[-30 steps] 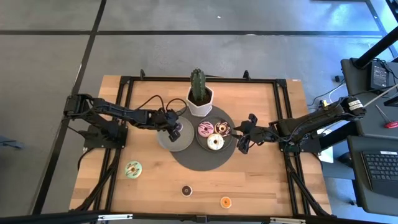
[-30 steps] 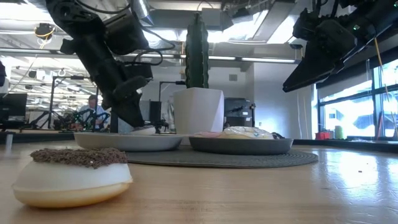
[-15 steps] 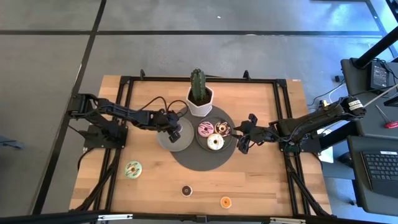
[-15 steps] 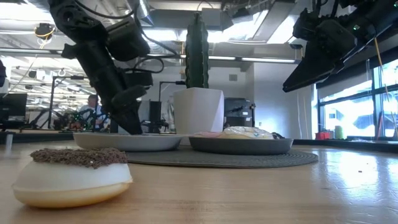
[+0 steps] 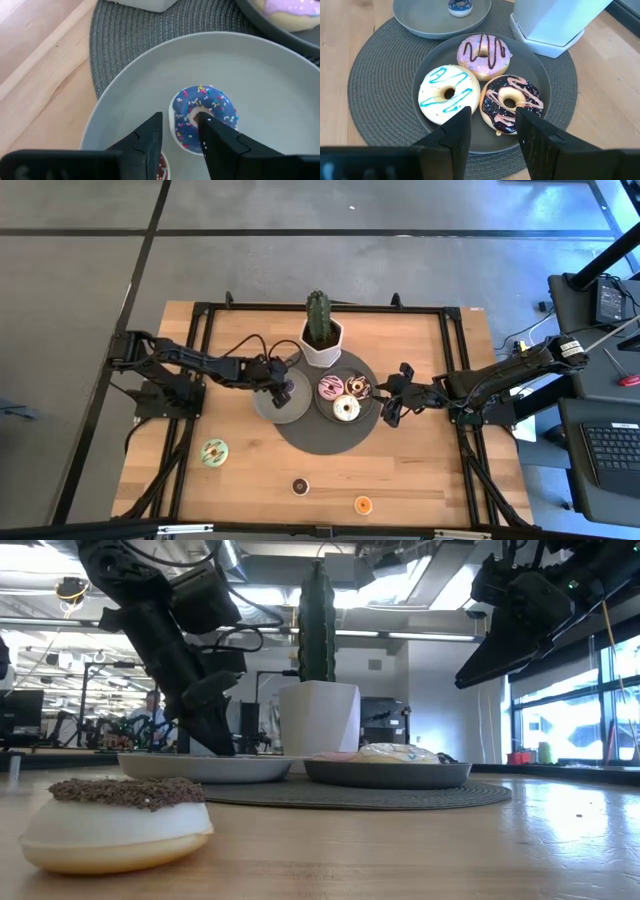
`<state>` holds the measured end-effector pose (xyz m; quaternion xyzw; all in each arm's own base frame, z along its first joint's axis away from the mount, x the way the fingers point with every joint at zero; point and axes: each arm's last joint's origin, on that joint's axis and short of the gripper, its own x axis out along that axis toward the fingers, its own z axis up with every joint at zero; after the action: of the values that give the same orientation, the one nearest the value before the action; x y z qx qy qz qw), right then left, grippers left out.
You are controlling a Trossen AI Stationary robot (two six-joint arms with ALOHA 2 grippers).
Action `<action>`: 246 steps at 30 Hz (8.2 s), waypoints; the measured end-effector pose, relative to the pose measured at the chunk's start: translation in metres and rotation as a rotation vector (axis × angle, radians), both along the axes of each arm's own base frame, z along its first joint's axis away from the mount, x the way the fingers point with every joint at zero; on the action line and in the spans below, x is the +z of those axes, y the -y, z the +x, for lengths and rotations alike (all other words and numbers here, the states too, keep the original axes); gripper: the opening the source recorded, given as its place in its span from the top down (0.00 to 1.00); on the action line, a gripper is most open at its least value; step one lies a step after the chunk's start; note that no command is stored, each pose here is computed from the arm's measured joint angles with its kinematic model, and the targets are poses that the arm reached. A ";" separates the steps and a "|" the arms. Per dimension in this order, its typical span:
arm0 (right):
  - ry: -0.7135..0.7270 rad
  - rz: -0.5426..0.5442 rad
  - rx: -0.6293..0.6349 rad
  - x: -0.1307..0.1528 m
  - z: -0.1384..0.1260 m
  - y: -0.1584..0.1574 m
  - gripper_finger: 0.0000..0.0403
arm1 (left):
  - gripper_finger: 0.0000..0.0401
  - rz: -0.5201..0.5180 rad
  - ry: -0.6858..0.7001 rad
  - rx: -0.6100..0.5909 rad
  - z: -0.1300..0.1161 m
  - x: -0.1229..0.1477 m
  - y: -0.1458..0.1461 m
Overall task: Pick & Place donuts
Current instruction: Put the small blue donut on the light gray plate, then put the big light green donut on the dark gray plate, then put the small brown donut on the light gray plate
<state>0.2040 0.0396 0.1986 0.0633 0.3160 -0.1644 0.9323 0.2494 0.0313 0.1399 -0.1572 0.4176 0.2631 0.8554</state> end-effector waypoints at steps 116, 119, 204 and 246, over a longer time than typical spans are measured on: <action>-0.051 -0.045 0.002 -0.003 -0.003 0.001 0.62 | 0.99 0.227 -0.171 -0.431 0.124 0.121 0.046; -0.054 -0.042 -0.001 -0.004 -0.003 0.002 0.62 | 0.99 0.241 -0.149 -0.470 0.154 0.114 0.035; -0.069 -0.046 0.002 -0.004 -0.004 0.002 0.62 | 0.63 0.050 -0.409 -0.475 0.188 0.121 0.013; -0.073 0.017 -0.009 -0.005 -0.005 0.001 0.62 | 0.64 0.021 -0.314 -0.814 0.117 0.053 0.263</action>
<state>0.1989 0.0386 0.1931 0.0667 0.3510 -0.1680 0.9188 0.3665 -0.2320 0.1931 0.0708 0.5679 -0.0705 0.8170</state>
